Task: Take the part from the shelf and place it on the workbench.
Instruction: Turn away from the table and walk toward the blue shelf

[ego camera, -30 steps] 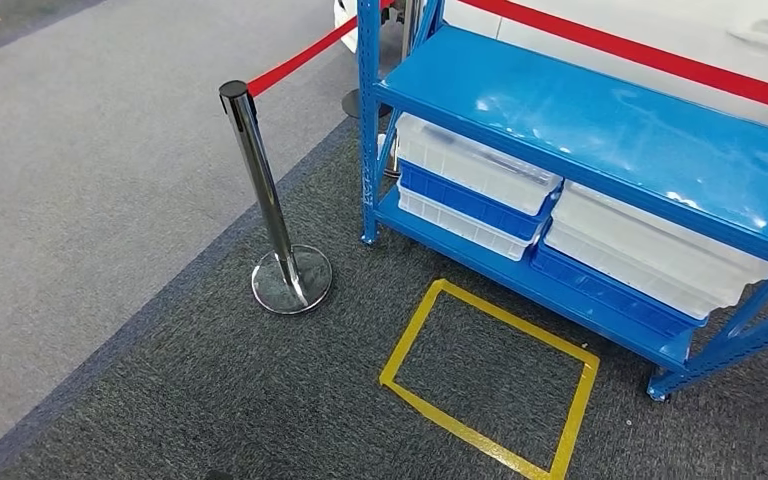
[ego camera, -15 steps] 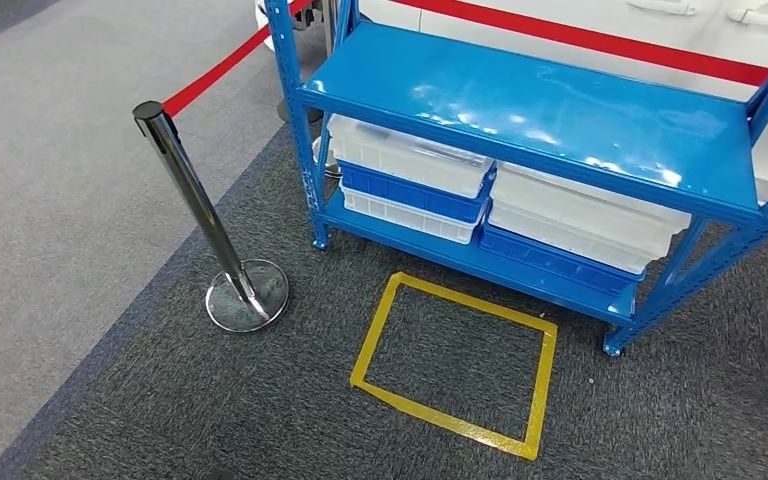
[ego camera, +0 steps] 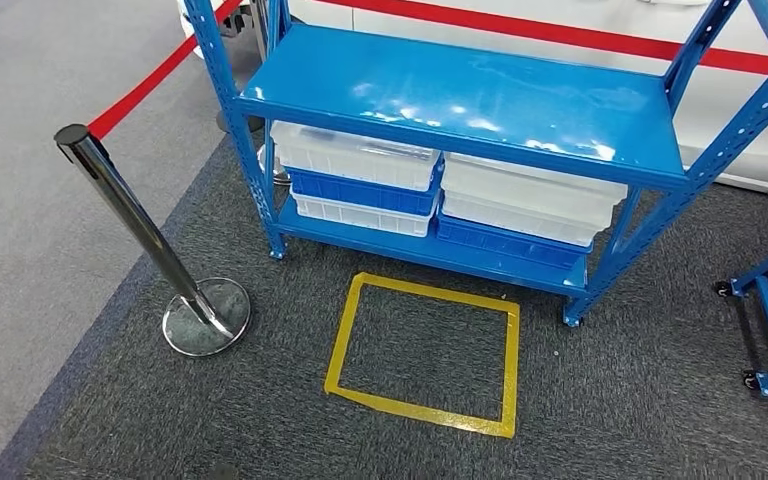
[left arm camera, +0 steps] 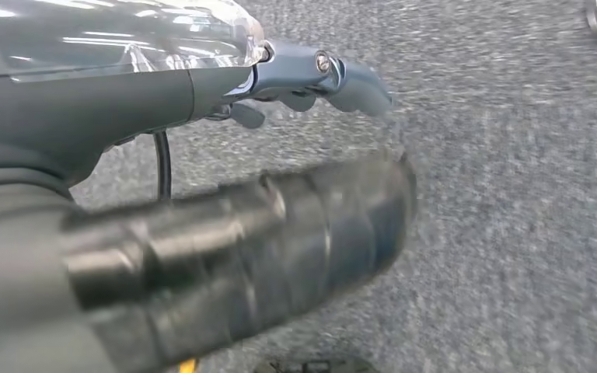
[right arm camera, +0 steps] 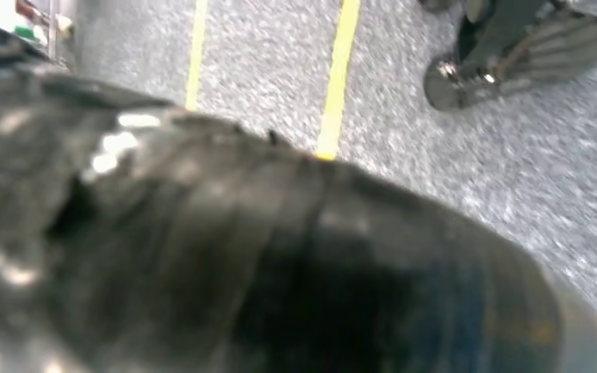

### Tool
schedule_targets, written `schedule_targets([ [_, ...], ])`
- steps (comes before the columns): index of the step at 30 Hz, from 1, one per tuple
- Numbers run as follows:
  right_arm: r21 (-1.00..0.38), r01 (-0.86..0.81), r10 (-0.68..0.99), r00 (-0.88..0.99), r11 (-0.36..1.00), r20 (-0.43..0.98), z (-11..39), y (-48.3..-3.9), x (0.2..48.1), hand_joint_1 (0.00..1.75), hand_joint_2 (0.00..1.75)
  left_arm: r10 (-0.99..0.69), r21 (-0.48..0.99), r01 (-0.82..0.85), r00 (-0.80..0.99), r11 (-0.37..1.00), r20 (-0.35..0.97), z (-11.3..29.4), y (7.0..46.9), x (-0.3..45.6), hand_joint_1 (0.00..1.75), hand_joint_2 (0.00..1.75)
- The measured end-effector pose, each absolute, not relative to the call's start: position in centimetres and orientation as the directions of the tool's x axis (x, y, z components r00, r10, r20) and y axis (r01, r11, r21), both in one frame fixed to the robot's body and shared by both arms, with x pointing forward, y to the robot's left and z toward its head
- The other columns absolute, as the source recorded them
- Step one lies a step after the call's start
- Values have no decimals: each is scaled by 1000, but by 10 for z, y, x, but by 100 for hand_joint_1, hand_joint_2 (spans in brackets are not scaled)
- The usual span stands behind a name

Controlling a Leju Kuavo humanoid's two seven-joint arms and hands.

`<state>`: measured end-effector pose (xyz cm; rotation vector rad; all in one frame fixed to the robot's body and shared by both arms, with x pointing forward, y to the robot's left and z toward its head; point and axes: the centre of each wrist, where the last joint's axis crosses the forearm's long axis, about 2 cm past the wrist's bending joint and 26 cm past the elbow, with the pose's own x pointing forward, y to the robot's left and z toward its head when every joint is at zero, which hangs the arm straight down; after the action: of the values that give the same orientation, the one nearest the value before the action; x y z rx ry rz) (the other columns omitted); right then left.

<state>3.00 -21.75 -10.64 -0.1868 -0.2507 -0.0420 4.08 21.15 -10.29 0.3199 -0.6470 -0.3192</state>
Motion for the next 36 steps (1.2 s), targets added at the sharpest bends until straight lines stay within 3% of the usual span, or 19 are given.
schedule_targets([
  [6,-161,70,-38,980,985,193,-106,-217,33,0,0,-396,383,205,749,901,531,-103,212,38,0,175],
  [10,-163,67,-38,984,984,175,-106,-217,33,0,175,-400,376,214,742,902,537,-103,212,39,0,175],
  [36,-149,94,-55,967,984,247,-109,-255,42,0,175,-213,259,115,896,959,390,-111,247,4,0,175],
])
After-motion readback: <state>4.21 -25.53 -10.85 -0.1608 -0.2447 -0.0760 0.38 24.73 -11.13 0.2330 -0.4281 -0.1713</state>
